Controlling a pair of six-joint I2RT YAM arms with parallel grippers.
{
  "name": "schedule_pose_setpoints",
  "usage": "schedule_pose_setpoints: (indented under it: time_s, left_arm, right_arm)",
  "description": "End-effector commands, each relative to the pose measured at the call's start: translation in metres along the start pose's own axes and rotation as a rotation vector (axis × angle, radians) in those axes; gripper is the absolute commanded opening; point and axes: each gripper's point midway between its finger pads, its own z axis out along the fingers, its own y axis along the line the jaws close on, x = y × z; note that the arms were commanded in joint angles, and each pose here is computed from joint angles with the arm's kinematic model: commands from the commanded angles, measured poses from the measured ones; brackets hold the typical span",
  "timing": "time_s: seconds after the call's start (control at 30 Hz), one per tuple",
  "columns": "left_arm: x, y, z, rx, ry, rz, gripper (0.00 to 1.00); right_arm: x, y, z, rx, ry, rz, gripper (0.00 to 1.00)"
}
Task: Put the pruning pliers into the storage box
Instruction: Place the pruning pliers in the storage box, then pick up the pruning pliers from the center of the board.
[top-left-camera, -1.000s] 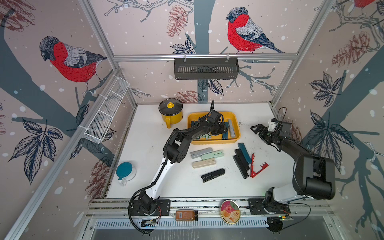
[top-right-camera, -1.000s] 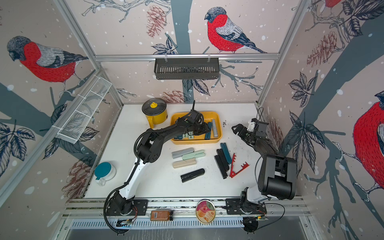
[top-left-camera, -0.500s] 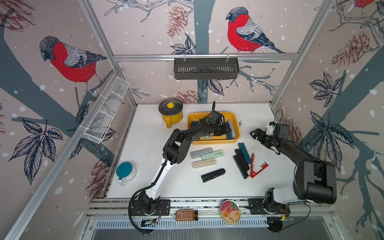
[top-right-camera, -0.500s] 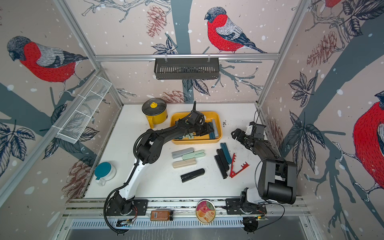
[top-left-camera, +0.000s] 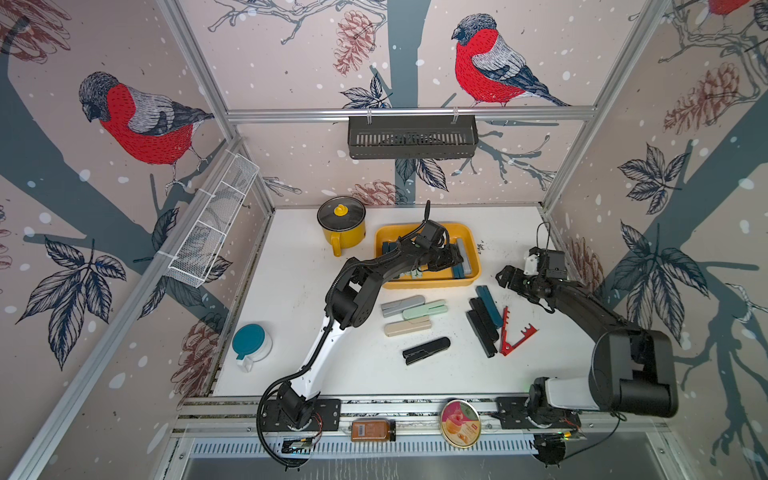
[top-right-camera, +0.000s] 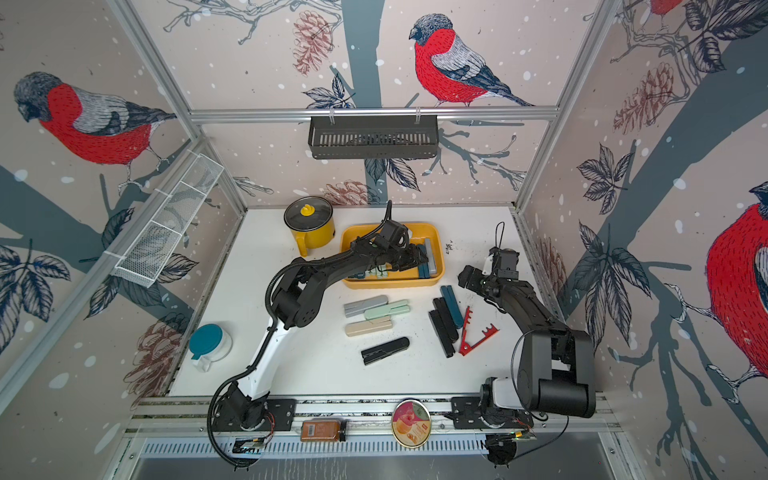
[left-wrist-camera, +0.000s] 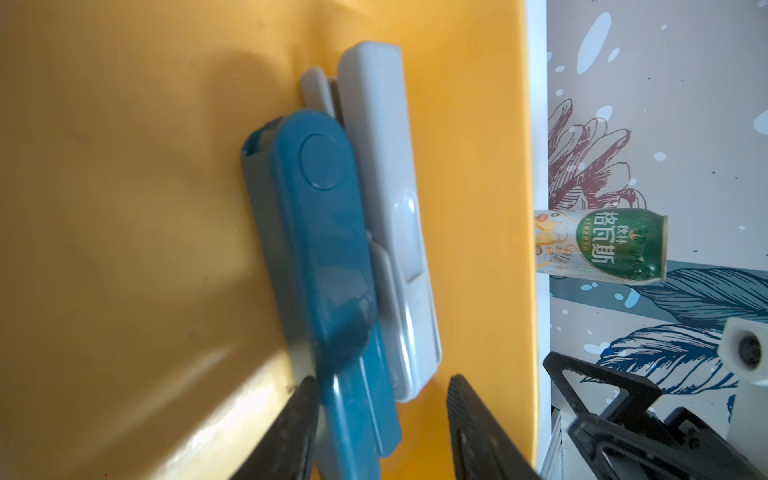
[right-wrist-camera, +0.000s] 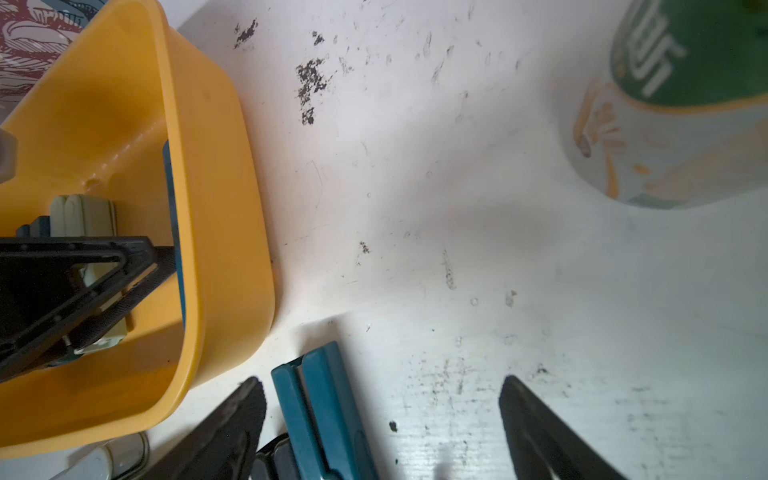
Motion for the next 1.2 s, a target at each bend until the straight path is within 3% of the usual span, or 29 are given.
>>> schedule_pose_setpoints:
  time_s: [0.0,0.23,0.37,0.57,0.83,1.07,1.17]
  left_arm:
    - [-0.013,-0.016,-0.011,0.030,-0.045,0.054,0.56]
    - [-0.018,-0.024,-0.023,0.028,-0.074,0.096,0.72]
    - [-0.021,-0.028,-0.035,0.017,-0.109,0.130,0.87]
    - [-0.023,-0.033,-0.053,0.004,-0.153,0.175,0.99]
    - [-0.037,-0.035,-0.097,-0.020,-0.250,0.220,0.99]
    - [-0.048,-0.014,-0.141,-0.049,-0.333,0.213,0.99]
    - [-0.050,-0.001,-0.159,-0.069,-0.370,0.201,0.99]
  right_arm:
    - [0.000,-0.005,-0.004,0.048,-0.007,-0.017,0.89]
    - [0.009,0.007,-0.009,0.057,0.007,-0.056,0.90]
    - [0.013,0.017,-0.018,0.069,0.000,-0.079,0.89]
    - [0.030,0.039,-0.027,0.073,0.036,-0.130,0.85]
    - [0.089,0.062,-0.038,0.081,0.135,-0.181,0.80]
    - [0.127,0.065,-0.041,0.081,0.209,-0.198,0.69]
    - [0.143,0.066,-0.040,0.102,0.248,-0.218,0.69]
